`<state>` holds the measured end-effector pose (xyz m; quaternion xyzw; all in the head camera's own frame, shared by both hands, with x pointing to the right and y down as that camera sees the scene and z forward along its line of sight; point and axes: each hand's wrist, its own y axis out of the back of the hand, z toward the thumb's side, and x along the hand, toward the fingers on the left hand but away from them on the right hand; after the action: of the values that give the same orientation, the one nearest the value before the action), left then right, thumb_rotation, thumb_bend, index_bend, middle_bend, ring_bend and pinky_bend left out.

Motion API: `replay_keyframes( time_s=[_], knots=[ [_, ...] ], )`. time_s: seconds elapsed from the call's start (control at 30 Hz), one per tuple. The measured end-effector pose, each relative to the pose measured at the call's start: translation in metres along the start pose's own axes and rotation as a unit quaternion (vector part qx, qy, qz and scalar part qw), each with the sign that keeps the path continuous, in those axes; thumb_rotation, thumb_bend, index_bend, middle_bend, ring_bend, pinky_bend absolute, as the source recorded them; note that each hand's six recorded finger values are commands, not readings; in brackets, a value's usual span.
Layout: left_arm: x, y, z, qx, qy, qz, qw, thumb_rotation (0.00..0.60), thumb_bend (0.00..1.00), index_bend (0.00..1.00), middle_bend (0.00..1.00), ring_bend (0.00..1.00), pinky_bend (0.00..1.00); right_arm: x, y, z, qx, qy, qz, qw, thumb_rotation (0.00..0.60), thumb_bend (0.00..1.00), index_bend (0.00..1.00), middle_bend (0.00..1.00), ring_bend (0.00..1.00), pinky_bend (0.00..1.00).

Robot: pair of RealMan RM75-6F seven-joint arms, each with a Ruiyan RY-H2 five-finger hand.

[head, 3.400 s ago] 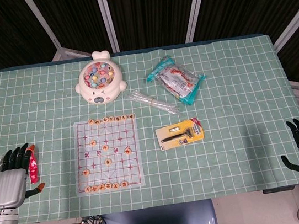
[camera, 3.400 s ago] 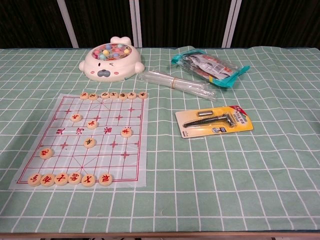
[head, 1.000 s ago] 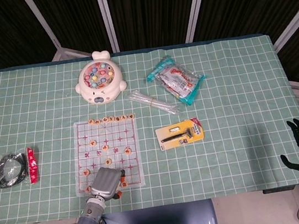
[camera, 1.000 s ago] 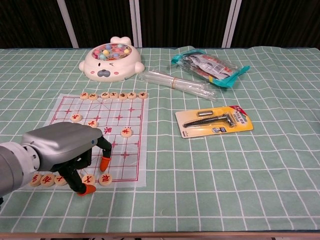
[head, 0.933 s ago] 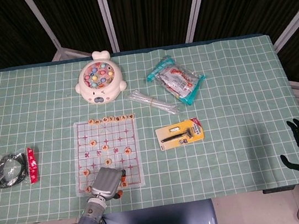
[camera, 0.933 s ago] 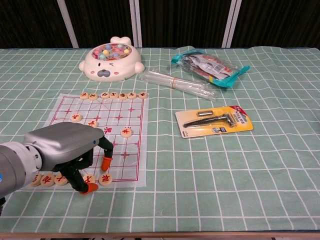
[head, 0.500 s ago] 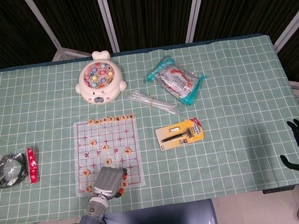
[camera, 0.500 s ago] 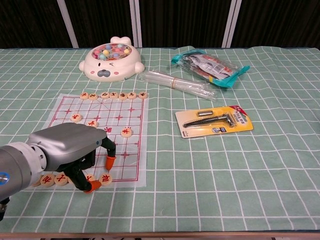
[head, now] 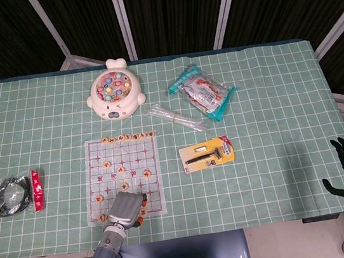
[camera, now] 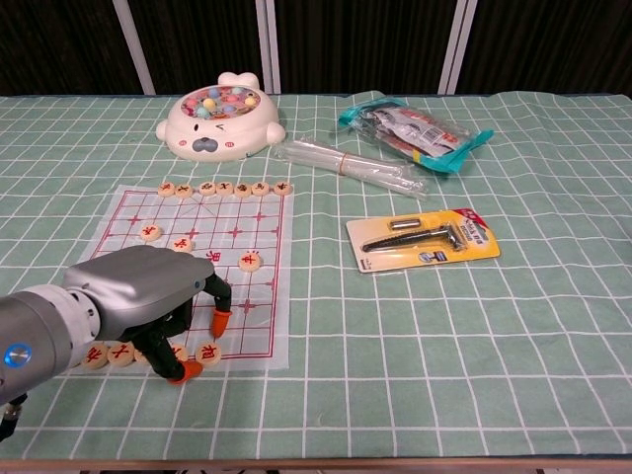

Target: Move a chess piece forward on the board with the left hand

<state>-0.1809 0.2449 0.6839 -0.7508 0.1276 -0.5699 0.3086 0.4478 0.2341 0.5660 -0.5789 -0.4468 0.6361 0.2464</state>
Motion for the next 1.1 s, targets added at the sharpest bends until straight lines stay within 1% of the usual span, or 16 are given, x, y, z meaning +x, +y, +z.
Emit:
replay_keyframes(
  time_s=[0.3,0.5,0.63,0.73,1.1],
  knots=[
    [0.0019,-0.0016,0.0002,-0.001,0.001,0.001,1.0,0.6,0.23,0.46,1.0,1.0,1.0,0.0001,-0.0005,0.0001,-0.002,-0.001,0.001,1.0,0.6,0.37,0.0,0.0,0.0,0.0],
    [0.0032,-0.0031,0.0012,-0.003,0.001,0.001,1.0,0.6,0.23,0.49,1.0,1.0,1.0,0.0003,-0.0003,0.0003,-0.003,-0.001,0.001,1.0,0.6,0.37,0.0,0.0,0.0,0.0],
    [0.0034,-0.0037,0.0022,-0.004,0.0,0.002,1.0,0.6,0.27,0.52,1.0,1.0,1.0,0.0004,-0.0003,0.0005,-0.004,-0.001,0.001,1.0,0.6,0.37,0.0,0.0,0.0,0.0],
    [0.0033,-0.0035,0.0029,-0.007,-0.001,0.004,1.0,0.6,0.28,0.53,1.0,1.0,1.0,0.0006,-0.0003,0.0006,-0.004,-0.001,0.001,1.0,0.6,0.37,0.0,0.0,0.0,0.0],
    [0.0025,0.0,0.0008,-0.012,0.0,0.012,0.9999,0.6,0.28,0.54,1.0,1.0,1.0,0.0008,0.0001,0.0004,-0.006,-0.002,0.001,1.0,0.6,0.37,0.0,0.0,0.0,0.0]
  ],
)
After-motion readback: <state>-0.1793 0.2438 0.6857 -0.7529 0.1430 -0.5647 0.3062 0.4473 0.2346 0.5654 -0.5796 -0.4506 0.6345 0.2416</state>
